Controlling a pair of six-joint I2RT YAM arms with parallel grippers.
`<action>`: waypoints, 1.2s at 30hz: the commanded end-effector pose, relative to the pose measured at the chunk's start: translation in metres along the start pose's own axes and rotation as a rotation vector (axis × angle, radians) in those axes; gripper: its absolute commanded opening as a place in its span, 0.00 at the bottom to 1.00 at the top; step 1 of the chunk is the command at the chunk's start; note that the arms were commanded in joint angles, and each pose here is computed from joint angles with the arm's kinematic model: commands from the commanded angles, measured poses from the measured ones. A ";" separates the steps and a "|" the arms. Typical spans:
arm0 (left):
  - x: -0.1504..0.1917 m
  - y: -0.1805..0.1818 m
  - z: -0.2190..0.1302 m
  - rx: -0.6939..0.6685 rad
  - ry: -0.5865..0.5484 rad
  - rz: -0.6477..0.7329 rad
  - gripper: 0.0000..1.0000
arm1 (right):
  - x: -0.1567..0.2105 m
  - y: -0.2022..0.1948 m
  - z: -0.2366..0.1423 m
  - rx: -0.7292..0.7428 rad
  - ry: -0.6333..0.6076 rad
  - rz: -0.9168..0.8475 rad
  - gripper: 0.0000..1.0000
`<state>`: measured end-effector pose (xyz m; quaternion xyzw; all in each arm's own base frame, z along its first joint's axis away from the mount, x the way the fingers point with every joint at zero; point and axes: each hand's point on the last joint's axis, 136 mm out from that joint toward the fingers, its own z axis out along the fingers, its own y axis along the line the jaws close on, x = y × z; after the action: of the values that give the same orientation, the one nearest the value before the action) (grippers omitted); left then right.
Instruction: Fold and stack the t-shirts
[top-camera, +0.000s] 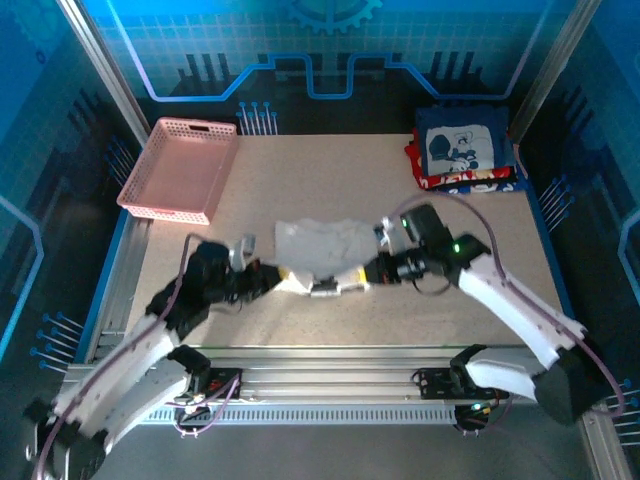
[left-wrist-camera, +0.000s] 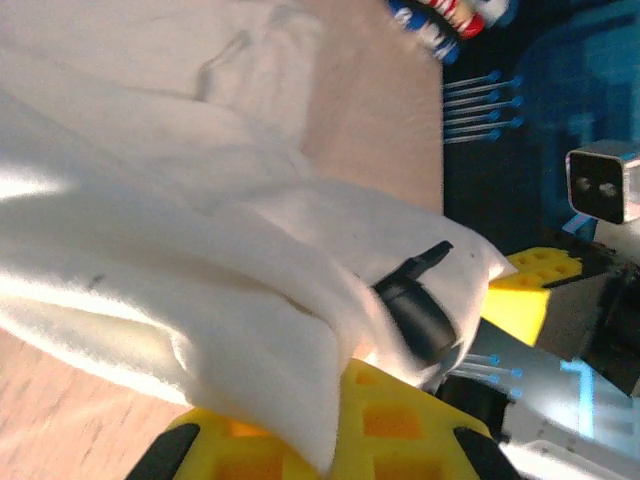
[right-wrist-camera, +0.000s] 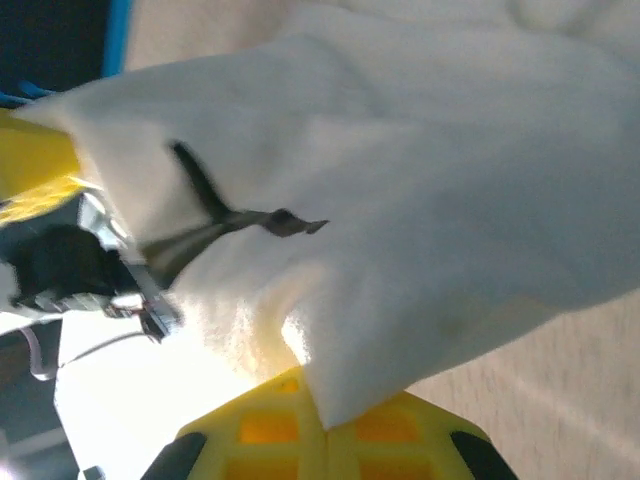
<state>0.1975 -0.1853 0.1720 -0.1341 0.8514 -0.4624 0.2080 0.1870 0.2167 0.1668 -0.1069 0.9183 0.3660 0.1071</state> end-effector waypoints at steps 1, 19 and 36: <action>0.029 0.041 -0.001 -0.130 0.038 -0.111 0.00 | 0.028 -0.017 0.001 0.014 -0.046 0.069 0.00; 0.007 0.047 0.005 -0.308 -0.056 -0.152 0.00 | 0.016 -0.037 0.004 0.053 -0.018 0.158 0.00; -0.087 0.052 0.039 -0.388 -0.069 -0.139 0.00 | -0.087 -0.080 0.003 0.035 0.022 0.255 0.00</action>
<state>0.2771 -0.1636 0.1311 -0.2534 0.8974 -0.3233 0.1610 0.2807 0.1876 0.1394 0.0010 0.9250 0.3763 0.0528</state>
